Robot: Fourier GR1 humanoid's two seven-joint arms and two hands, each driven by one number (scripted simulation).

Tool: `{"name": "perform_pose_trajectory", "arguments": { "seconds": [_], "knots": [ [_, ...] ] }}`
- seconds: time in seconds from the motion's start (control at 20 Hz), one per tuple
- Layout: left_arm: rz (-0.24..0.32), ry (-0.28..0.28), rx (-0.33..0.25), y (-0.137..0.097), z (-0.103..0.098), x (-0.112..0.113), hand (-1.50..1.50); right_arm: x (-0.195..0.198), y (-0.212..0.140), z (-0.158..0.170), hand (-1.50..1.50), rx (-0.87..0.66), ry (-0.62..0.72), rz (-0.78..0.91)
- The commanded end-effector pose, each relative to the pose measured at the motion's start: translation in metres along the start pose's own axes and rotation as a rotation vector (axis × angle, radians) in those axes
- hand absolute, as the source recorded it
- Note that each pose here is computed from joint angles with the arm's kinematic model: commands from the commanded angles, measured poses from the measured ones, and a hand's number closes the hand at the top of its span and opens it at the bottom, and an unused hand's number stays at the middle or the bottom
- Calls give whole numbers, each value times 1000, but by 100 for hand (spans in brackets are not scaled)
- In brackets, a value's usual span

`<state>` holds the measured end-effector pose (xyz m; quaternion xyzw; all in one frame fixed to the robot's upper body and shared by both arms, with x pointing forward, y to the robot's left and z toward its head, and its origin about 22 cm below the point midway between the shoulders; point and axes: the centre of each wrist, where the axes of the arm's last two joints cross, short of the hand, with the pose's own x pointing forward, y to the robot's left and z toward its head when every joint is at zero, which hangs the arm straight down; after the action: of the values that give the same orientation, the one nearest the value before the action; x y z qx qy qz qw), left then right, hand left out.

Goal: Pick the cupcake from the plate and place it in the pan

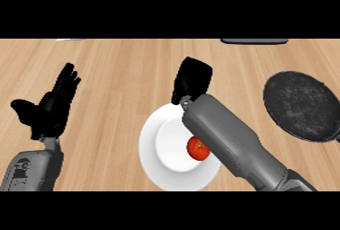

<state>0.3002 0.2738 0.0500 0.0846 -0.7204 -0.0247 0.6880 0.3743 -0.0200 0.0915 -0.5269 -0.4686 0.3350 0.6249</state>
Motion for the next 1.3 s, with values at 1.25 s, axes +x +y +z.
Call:
{"name": "perform_pose_trajectory", "arguments": {
  "seconds": [1.25],
  "knots": [
    [-4, -20, 5, -12, 3, -5, 0, -298, -55, -107, 150, -491, 438, -110]
  ]
}}
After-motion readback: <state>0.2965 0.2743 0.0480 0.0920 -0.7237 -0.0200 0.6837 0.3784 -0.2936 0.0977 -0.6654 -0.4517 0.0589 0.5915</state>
